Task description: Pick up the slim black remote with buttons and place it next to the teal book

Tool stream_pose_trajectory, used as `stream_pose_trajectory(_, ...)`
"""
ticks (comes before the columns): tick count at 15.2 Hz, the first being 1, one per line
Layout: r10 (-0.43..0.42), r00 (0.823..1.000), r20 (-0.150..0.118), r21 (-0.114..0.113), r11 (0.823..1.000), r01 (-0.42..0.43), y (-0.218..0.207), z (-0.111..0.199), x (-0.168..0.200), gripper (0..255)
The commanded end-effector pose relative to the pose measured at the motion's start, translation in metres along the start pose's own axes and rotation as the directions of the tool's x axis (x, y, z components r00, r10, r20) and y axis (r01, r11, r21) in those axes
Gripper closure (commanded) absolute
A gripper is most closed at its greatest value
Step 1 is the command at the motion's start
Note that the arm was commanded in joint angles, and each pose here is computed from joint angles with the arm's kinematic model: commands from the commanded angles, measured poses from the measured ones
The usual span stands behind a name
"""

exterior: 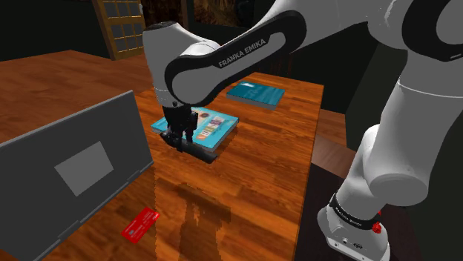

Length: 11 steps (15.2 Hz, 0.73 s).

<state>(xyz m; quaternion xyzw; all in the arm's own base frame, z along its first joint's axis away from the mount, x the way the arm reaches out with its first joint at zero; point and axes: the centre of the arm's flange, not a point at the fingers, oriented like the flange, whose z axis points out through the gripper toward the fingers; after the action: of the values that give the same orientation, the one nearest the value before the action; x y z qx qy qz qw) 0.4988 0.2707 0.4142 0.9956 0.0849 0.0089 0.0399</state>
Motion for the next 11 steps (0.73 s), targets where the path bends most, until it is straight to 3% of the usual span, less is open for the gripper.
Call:
stream_pose_trajectory(1, 0.000, 1.000, 0.000, 0.000, 1.000, 0.000, 0.001, -0.010, -0.001, 255)
stream_pose_trajectory(11, 0.000, 1.000, 0.000, 0.000, 1.000, 0.000, 0.115, -0.005, -0.032, 255)
